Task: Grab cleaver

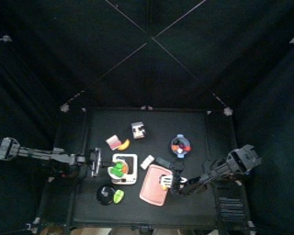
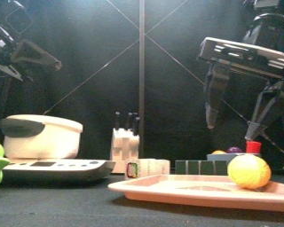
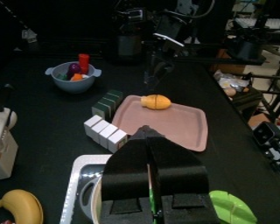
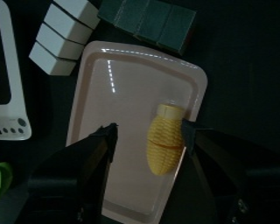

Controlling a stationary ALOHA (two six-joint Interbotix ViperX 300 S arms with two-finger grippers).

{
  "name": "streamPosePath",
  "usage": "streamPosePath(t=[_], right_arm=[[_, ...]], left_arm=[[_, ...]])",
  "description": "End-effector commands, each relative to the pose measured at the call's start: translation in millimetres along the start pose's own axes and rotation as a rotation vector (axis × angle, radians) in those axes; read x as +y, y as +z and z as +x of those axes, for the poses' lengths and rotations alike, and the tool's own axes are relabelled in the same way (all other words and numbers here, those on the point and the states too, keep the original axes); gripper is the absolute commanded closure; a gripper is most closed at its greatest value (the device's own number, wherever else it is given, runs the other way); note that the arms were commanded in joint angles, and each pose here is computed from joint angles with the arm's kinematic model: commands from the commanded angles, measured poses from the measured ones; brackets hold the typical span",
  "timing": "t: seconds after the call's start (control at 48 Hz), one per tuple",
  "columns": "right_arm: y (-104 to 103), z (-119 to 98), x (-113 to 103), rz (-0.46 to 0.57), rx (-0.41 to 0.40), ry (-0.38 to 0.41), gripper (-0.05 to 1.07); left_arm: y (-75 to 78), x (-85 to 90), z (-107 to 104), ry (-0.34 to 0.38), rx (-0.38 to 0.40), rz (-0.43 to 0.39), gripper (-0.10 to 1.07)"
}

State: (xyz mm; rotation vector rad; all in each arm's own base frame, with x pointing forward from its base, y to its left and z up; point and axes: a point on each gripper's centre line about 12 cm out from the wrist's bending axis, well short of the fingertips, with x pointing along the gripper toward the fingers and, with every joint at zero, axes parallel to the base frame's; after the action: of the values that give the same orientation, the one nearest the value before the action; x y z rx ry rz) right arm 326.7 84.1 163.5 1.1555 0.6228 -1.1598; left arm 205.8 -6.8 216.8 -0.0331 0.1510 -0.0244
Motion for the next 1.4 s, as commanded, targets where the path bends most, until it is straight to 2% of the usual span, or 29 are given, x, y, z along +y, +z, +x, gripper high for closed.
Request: streamPosePath(t=[0.0, 0.167, 0.417, 0.521, 0.688, 0.896, 1.021, 1.146, 1.271, 1.375], right_arm=[[9.8, -17.1, 9.9, 0.016, 0.011, 0.065, 0.10], [25.5, -35.9, 18.7, -0.010, -0.019, 0.170, 0.10], [67.4, -61.2, 43.2, -0.098, -0.127, 0.430, 0.10], [86.4, -66.6, 52.4, -0.114, -0.134, 0.525, 0.10], [118.5, -54.6, 58.6, -0.130, -0.140, 0.596, 0.10], [140.5, -31.6, 51.4, -0.240, -0.166, 0.626, 0.10], [161.5, -23.5, 52.1, -0.283, -0.206, 0.637, 0.10], [184.0, -27.4, 61.8, -0.303, -0.261, 0.668, 0.10], [201.5, -36.4, 84.2, -0.342, -0.302, 0.724, 0.11], [209.6, -38.7, 103.8, -0.348, -0.291, 0.764, 0.10]], left_arm=[[4.7, 0.2, 1.6, 0.002, -0.008, -0.002, 1.01], [4.2, 0.5, 1.7, 0.003, 0.000, -0.002, 1.01], [3.6, 1.1, 1.6, 0.006, 0.001, -0.003, 1.01], [4.9, 1.7, 1.9, 0.009, -0.002, -0.003, 1.01], [6.0, 3.0, 1.9, 0.015, -0.011, -0.001, 1.01], [15.0, 15.1, 2.6, 0.073, -0.053, -0.010, 0.98], [18.0, 23.8, 1.8, 0.114, -0.075, -0.017, 0.90], [24.3, 30.7, 2.2, 0.145, -0.091, -0.018, 0.74], [29.0, 36.3, 2.0, 0.171, -0.109, -0.021, 0.56], [29.4, 43.0, 0.7, 0.203, -0.114, -0.031, 0.46]])
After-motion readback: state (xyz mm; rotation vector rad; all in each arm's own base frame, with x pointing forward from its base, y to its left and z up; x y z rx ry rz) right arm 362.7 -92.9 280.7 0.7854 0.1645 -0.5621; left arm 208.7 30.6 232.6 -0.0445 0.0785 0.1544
